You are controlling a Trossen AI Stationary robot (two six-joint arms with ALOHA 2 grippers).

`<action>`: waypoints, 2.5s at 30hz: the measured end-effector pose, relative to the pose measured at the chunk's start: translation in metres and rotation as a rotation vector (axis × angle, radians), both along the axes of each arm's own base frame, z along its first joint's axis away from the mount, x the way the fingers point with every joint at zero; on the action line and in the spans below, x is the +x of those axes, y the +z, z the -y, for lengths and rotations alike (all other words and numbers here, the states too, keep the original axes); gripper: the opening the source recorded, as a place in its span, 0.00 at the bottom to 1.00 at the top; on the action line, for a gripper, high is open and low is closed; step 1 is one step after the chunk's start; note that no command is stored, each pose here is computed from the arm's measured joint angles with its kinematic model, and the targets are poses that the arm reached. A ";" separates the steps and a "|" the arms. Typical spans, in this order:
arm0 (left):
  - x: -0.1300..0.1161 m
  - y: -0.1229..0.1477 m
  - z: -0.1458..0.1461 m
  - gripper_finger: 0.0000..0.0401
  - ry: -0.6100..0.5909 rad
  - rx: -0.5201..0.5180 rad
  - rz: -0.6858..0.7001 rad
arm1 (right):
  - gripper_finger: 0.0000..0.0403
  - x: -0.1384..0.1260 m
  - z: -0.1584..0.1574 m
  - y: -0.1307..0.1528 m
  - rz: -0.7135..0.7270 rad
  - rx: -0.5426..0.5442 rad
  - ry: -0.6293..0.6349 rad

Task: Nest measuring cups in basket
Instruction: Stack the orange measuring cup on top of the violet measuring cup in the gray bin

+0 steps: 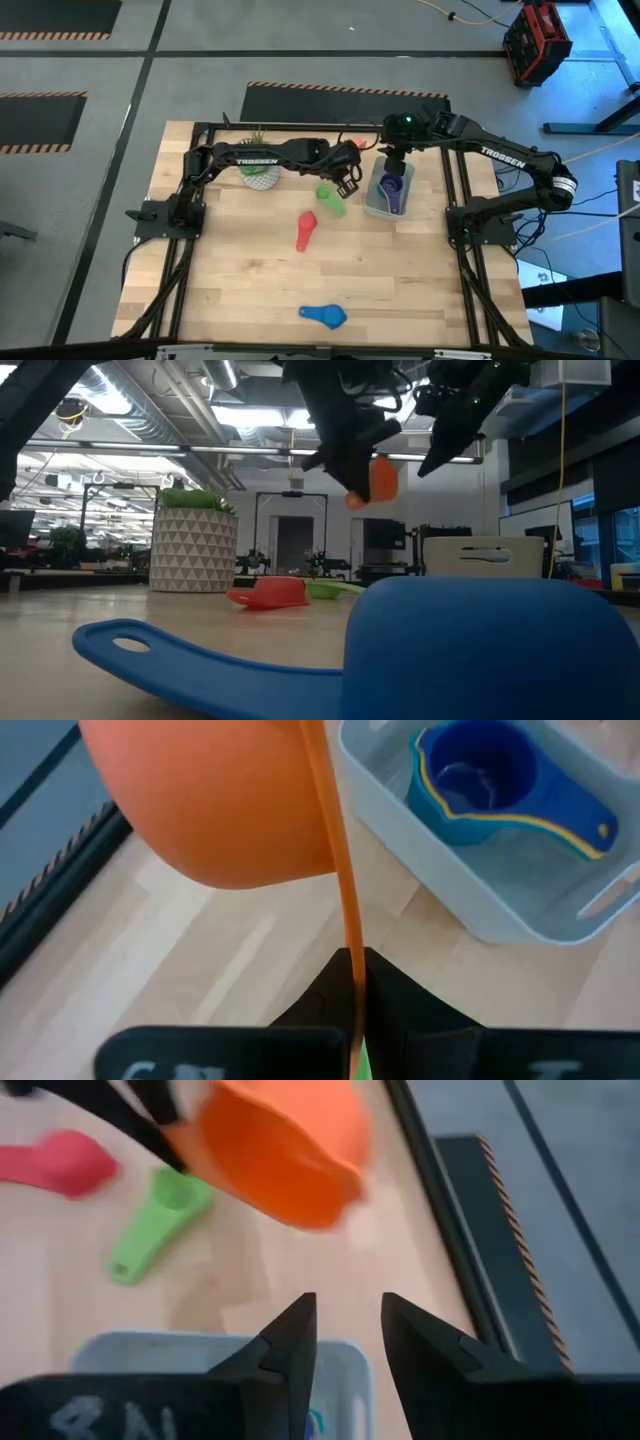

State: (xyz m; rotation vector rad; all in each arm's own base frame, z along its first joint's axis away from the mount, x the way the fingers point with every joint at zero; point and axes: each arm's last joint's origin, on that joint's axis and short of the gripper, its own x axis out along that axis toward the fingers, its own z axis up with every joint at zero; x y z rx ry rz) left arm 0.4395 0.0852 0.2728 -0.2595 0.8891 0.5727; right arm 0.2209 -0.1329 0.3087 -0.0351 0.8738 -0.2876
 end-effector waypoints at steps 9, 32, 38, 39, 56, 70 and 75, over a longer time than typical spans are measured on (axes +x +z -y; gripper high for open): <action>0.001 0.002 0.000 0.01 -0.004 0.002 0.013 | 0.30 0.009 0.003 0.009 0.138 -0.033 0.047; 0.007 0.007 0.000 0.00 -0.005 -0.019 0.105 | 0.30 0.011 0.004 0.012 0.154 -0.094 0.091; 0.008 0.007 0.001 0.01 -0.017 -0.044 0.116 | 0.30 0.010 0.006 0.012 0.133 -0.124 0.055; 0.008 0.007 0.001 0.01 -0.020 -0.050 0.117 | 0.30 0.010 0.006 0.012 0.130 -0.127 0.053; 0.013 0.011 0.005 0.01 -0.028 -0.059 0.176 | 0.30 0.009 0.005 0.010 0.108 -0.117 0.048; 0.014 0.012 0.005 0.01 -0.029 -0.055 0.193 | 0.18 0.009 0.005 0.010 0.109 -0.116 0.047; 0.014 0.012 0.005 0.02 -0.030 -0.055 0.193 | 0.18 0.009 0.005 0.010 0.109 -0.116 0.047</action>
